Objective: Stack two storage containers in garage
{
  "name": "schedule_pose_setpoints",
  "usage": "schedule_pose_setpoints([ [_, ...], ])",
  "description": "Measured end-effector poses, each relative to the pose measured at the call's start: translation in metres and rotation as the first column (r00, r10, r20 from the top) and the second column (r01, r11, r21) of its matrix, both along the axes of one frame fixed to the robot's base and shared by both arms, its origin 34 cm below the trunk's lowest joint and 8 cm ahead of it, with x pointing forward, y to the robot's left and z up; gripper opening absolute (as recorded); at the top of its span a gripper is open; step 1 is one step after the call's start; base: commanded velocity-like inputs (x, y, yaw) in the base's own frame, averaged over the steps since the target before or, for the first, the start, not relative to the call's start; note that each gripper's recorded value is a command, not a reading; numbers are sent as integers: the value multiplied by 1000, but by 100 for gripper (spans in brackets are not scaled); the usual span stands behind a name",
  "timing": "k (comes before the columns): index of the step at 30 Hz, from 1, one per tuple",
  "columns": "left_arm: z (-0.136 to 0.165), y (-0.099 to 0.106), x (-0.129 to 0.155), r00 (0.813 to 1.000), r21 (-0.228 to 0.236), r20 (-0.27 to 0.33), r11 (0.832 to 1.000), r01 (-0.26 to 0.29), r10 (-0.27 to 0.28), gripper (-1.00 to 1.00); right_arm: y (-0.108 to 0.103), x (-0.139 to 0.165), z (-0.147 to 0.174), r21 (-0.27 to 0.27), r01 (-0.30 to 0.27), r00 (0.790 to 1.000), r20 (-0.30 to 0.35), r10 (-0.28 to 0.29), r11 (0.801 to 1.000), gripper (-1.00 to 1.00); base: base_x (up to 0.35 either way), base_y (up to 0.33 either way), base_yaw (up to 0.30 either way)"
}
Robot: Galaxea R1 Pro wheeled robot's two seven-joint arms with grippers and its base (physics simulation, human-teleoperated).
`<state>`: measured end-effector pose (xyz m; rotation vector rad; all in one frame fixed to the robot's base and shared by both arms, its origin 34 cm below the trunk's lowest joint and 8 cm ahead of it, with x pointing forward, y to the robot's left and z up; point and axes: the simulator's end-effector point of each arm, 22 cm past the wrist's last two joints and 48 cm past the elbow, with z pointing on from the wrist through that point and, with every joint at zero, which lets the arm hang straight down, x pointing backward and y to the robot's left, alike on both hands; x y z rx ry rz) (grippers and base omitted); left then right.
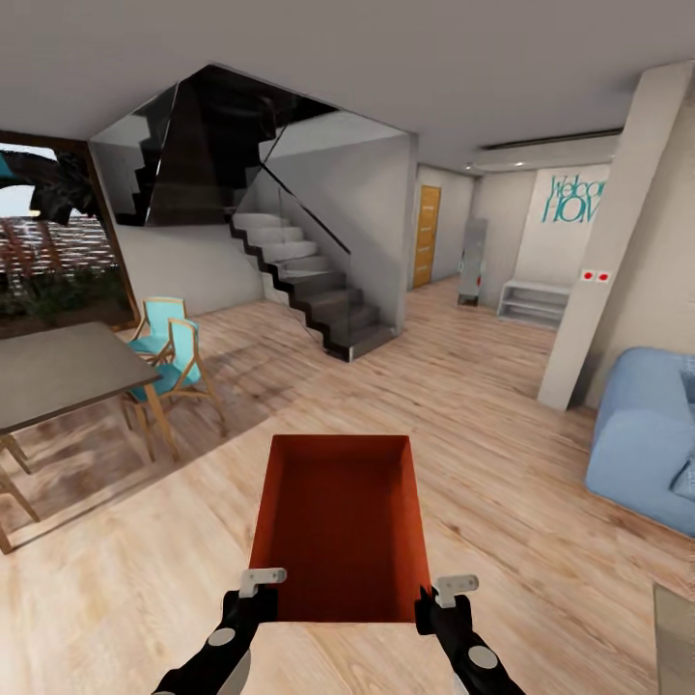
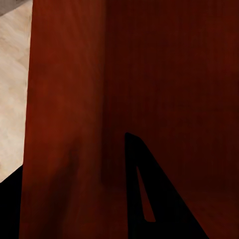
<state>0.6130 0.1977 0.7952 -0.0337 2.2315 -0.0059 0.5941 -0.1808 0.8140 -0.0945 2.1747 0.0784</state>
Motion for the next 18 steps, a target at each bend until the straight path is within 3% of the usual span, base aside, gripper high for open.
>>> schedule_pose_setpoints([
  [5, -2, 0, -1, 1000, -1, -4, 1000, -1, 1, -100, 0, 0, -1, -2, -2, 1000, -4, 2, 1000, -100, 328, 1, -176],
  [18, -2, 0, -1, 1000, -1, -6, 1000, -1, 1, -100, 0, -1, -2, -2, -2, 1000, -6, 2, 1000, -100, 328, 76, -6],
])
